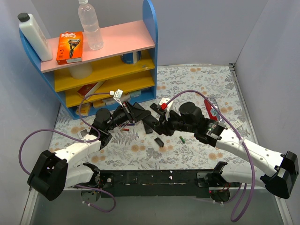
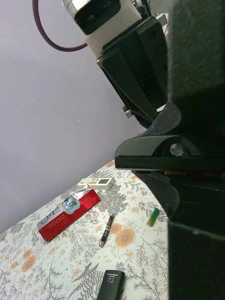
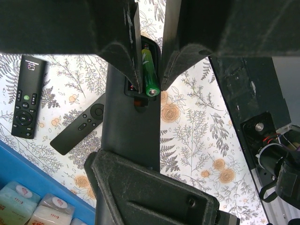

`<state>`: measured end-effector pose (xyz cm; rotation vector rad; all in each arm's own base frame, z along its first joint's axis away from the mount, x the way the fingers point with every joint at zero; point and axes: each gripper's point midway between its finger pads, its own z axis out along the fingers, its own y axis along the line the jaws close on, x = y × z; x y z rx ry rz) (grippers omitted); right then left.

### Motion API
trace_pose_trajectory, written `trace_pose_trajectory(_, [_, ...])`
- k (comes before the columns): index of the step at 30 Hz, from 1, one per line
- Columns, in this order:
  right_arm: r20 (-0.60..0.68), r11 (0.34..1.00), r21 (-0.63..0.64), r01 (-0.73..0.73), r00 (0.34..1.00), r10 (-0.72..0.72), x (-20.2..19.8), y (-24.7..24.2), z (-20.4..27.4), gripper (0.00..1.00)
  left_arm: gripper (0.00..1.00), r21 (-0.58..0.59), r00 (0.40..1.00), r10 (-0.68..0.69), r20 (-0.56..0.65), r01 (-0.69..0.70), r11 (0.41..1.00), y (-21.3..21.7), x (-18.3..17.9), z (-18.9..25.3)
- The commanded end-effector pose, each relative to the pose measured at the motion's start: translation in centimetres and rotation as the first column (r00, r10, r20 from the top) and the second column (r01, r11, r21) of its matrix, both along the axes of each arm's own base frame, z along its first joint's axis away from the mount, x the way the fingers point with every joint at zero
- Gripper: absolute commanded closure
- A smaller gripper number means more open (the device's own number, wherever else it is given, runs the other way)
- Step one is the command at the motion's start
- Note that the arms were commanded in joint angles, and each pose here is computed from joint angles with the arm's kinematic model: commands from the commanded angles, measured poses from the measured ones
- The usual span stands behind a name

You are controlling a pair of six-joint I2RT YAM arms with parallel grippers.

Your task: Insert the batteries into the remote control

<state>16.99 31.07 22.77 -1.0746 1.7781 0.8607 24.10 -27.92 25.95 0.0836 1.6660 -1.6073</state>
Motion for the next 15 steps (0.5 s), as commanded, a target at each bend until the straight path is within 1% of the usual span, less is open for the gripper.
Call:
trace_pose_trajectory(1, [0.015, 1.0, 0.006, -0.003, 1.0, 0.003, 0.1, 0.2, 1.0, 0.71, 1.0, -0.073, 0.994, -0.033, 0.102, 0.04, 0.997, -0.3, -0.5, 4.3])
trace_pose_trajectory(8, [0.032, 1.0, 0.008, 0.018, 0.999, -0.018, 0.4, -0.1, 1.7, 0.6, 1.0, -0.074, 0.994, -0.04, 0.106, 0.048, 0.996, -0.4, -0.6, 4.3])
trace_pose_trajectory(15, [0.059, 0.999, 0.023, 0.032, 0.998, -0.033, 0.7, -0.3, 3.2, 0.57, 1.0, -0.074, 0.993, -0.051, 0.11, 0.059, 0.995, -0.4, -0.9, 4.3])
